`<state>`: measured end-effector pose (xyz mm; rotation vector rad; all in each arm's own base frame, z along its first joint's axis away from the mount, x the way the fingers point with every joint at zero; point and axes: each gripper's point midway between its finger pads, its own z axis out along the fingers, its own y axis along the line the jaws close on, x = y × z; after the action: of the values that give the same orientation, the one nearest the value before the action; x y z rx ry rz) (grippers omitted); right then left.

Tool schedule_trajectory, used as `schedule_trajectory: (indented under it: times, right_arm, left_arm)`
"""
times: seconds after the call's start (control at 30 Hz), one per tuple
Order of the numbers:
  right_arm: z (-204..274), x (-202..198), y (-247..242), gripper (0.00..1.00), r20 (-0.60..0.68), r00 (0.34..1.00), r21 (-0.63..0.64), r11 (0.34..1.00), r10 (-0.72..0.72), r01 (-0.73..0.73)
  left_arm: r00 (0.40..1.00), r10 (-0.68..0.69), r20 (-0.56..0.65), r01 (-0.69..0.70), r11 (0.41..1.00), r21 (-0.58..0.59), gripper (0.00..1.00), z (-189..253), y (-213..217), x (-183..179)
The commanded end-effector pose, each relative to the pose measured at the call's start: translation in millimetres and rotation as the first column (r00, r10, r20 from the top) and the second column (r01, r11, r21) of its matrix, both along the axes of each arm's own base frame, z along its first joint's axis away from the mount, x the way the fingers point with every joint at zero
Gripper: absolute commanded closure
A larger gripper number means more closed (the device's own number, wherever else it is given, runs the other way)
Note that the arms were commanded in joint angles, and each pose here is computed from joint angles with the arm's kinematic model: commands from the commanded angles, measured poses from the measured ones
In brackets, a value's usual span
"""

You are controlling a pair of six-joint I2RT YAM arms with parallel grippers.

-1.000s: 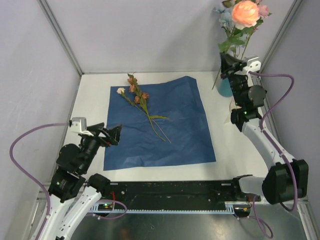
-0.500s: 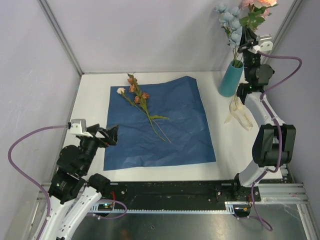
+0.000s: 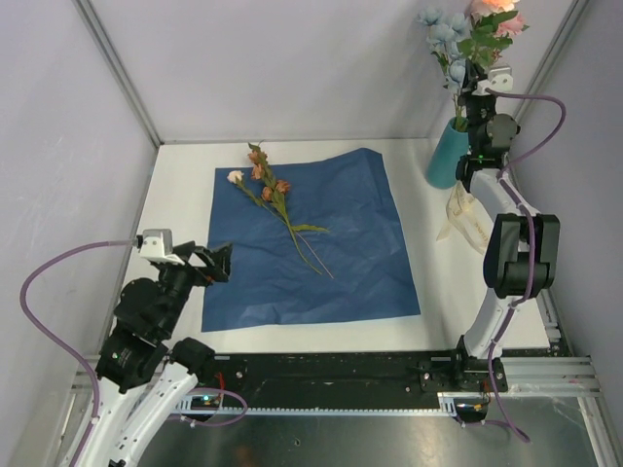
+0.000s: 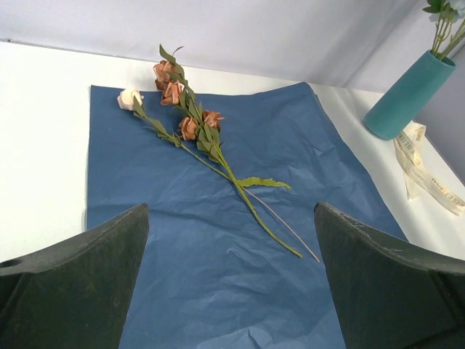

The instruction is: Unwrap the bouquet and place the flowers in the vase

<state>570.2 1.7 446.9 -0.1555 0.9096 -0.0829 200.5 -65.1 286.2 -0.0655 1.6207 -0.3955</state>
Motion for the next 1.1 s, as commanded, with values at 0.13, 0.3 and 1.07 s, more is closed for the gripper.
schedule_trajectory:
  times: [0.13,0.3,1.07]
  right_arm:
    - [-53,20,-34,0.93,-0.114,0.990,0.104,0.990,-0.083,0.095]
    - [-82,25,-42,0.75,-0.277,0.957,0.132,0.983,-0.088,0.129]
    - [-85,-114,41,0.52,-0.644,0.739,0.403,0.909,0.199,0.106]
  left_arm:
    - [1.000,0.016,0.005,-0.016,0.999,0.028,0.00,6,3,4]
    - [1.000,0.020,0.000,-0.020,0.999,0.025,0.01,6,3,4]
    - [0.991,0.087,-0.099,-0.090,0.996,-0.023,0.01,-4,5,17]
